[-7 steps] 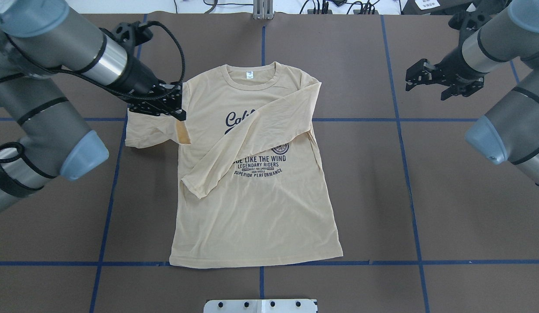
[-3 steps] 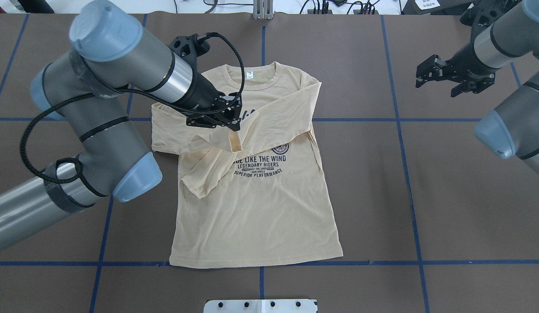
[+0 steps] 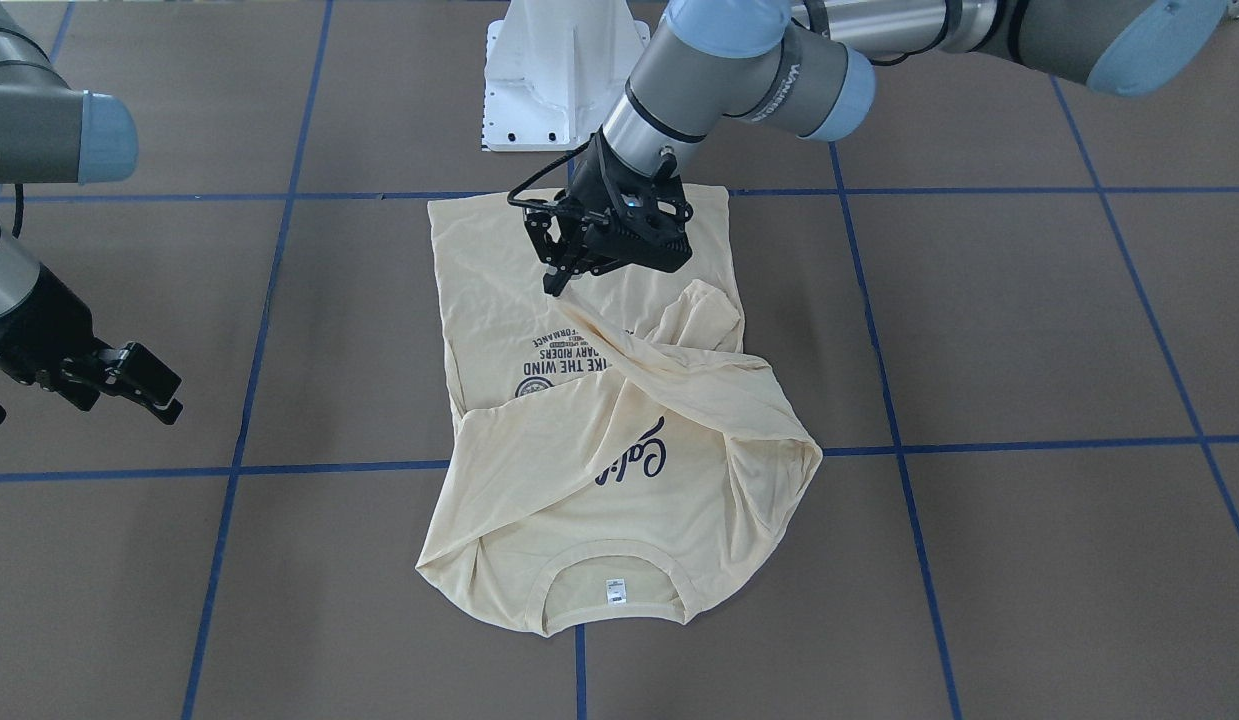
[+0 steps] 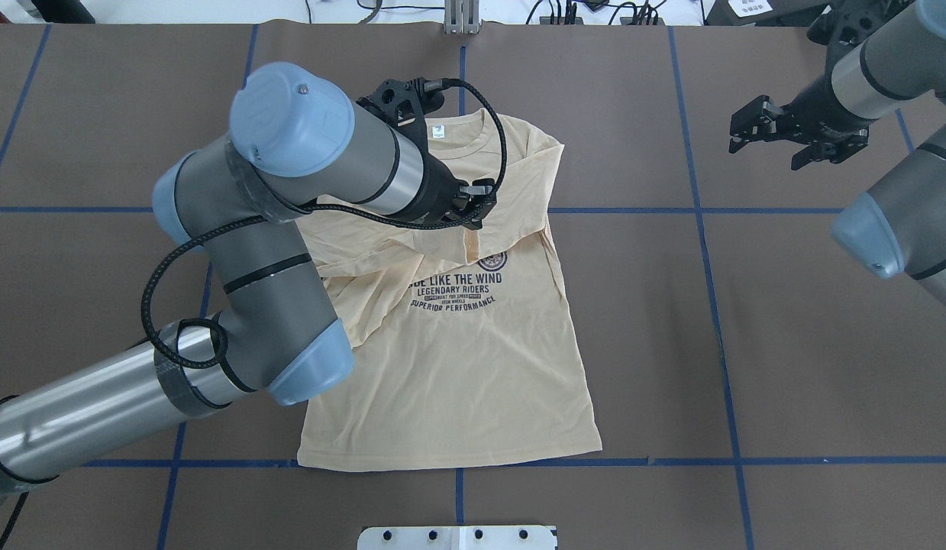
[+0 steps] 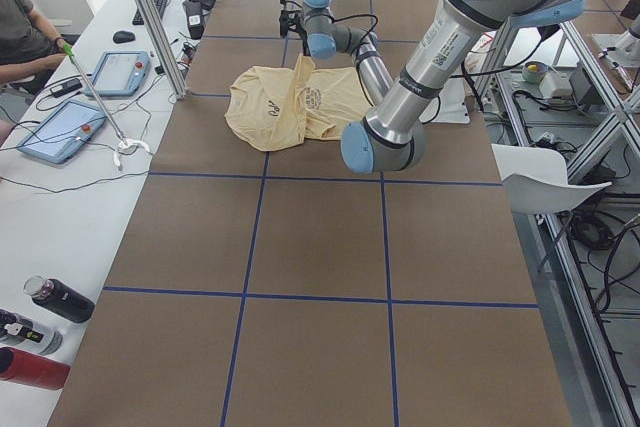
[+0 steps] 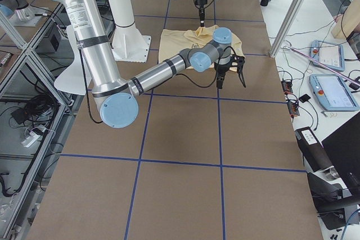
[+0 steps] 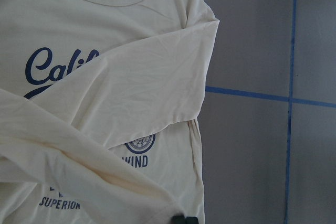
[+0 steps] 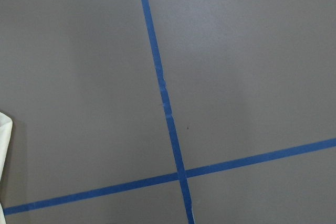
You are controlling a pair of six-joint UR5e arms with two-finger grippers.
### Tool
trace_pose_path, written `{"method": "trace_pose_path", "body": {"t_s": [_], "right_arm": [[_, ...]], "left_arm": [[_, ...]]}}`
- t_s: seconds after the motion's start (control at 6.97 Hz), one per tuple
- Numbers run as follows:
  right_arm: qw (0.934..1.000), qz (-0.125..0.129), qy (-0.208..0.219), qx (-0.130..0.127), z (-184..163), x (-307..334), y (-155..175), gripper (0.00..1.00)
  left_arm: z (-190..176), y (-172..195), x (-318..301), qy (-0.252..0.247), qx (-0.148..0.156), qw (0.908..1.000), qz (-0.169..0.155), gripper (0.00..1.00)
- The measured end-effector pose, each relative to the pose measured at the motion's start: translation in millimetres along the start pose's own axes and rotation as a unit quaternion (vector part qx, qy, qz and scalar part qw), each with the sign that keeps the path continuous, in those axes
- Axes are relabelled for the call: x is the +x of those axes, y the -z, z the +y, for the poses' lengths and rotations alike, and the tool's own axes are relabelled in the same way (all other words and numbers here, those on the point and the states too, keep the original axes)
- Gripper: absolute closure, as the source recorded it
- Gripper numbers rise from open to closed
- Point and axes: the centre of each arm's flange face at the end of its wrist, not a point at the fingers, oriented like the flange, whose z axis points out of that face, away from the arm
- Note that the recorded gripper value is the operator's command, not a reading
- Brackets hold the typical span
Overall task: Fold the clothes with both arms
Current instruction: 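Carry the sleeve across the shirt front past the first sleeve, then release the sleeve with the left gripper while the right gripper lowers to the hem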
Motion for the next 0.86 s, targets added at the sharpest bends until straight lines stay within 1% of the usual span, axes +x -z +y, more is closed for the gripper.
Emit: {"method": "trace_pose_path", "body": {"t_s": [0.14, 0.43, 0.57, 0.86], "right_arm": [[1.0000, 0.000, 0.000, 0.000, 0, 0, 0, 0.04], [1.0000, 0.000, 0.000, 0.000, 0, -1, 0, 0.03], [1.0000, 0.000, 0.000, 0.000, 0, -1, 0, 0.03], [1.0000, -0.001, -0.003, 0.000, 0, -2, -1, 0.02]], "left_arm": [[16, -13, -1, -0.008, 0.006, 0.9999, -0.007, 1.00], [45, -26, 20, -0.021, 0.002, 0.9998, 0.000, 1.00], [51, -36, 34, -0.023, -0.001, 0.9997, 0.001, 0.87], [49, -57, 47, -0.022, -0.003, 0.9997, -0.006, 0.01]]}}
